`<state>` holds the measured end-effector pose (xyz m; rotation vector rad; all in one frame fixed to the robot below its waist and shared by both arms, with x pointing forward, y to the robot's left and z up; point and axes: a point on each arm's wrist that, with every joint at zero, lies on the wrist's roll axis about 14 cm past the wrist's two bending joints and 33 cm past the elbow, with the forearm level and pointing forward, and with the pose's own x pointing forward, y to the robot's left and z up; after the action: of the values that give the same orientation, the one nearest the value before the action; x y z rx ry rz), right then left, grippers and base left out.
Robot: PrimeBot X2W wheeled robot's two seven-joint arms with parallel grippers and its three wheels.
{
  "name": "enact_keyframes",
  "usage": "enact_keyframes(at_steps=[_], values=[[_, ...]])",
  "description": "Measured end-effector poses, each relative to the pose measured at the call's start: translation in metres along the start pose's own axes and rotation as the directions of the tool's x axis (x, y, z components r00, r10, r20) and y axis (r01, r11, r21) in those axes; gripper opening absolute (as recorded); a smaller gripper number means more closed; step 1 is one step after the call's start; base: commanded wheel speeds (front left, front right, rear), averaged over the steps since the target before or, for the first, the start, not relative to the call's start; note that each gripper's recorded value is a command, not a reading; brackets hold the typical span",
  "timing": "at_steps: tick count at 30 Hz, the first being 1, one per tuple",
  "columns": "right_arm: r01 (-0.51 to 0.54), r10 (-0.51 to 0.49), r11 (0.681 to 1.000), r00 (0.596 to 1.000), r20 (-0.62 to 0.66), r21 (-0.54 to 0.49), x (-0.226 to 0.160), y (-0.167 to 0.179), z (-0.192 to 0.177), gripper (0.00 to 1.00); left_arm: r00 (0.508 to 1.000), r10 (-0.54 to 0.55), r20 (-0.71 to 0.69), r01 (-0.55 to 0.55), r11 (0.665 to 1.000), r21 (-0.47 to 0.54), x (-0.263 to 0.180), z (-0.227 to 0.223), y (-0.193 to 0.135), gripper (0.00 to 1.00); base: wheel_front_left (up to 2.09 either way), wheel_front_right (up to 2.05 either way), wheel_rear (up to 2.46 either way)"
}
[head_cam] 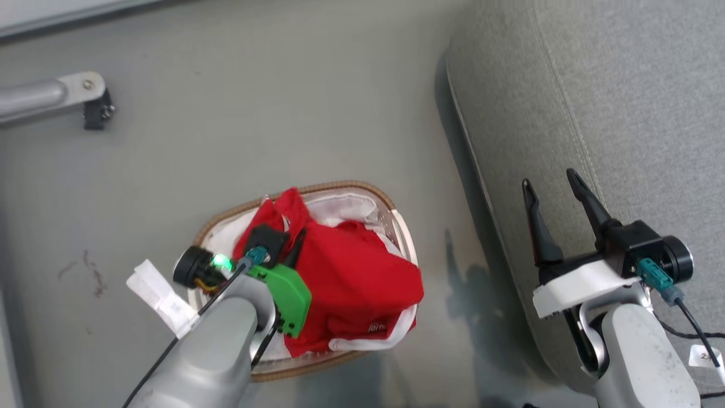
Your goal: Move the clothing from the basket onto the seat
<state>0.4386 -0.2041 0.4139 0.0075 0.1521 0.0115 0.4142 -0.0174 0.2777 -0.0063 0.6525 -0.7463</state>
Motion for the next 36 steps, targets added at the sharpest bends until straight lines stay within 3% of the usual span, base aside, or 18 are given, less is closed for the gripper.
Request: enact_keyframes(at_steps=[4, 9, 13, 19, 27, 36], values=[[-0.009, 0.009, 1.0, 1.0, 0.017, -0.01, -0.013, 0.004, 0.009, 1.0, 0.99, -0.009, 0.139, -0.007, 0.994, 0.111, -0.014, 0.055, 0.0, 0.0, 0.0, 0.0, 0.0], [-0.028, 0.029, 0.999, 0.998, 0.048, -0.016, -0.029, 0.012, 0.023, 1.0, 0.954, -0.037, 0.296, -0.051, 0.957, 0.285, -0.041, 0.123, -0.002, 0.0, 0.0, 0.0, 0.0], [-0.043, 0.044, 0.999, 0.996, 0.076, -0.019, -0.044, 0.018, 0.033, 1.0, 0.906, -0.067, 0.417, -0.117, 0.909, 0.401, -0.072, 0.18, -0.009, 0.0, 0.0, 0.0, 0.0], [-0.062, 0.064, 0.998, 0.99, 0.126, -0.025, -0.064, 0.026, 0.05, 1.0, 0.831, -0.112, 0.544, -0.242, 0.809, 0.536, -0.123, 0.25, -0.022, 0.0, 0.0, 0.0, 0.0], [-0.092, 0.101, 0.994, 0.973, 0.206, -0.051, -0.077, 0.038, 0.077, 1.0, 0.746, -0.165, 0.646, -0.388, 0.68, 0.622, -0.181, 0.325, -0.039, 0.0, 0.0, 0.0, 0.0], [-0.134, 0.146, 0.989, 0.961, 0.236, -0.068, -0.076, 0.052, 0.089, 1.0, 0.679, -0.209, 0.704, -0.466, 0.619, 0.633, -0.209, 0.382, -0.052, 0.0, 0.0, 0.0, 0.0]])
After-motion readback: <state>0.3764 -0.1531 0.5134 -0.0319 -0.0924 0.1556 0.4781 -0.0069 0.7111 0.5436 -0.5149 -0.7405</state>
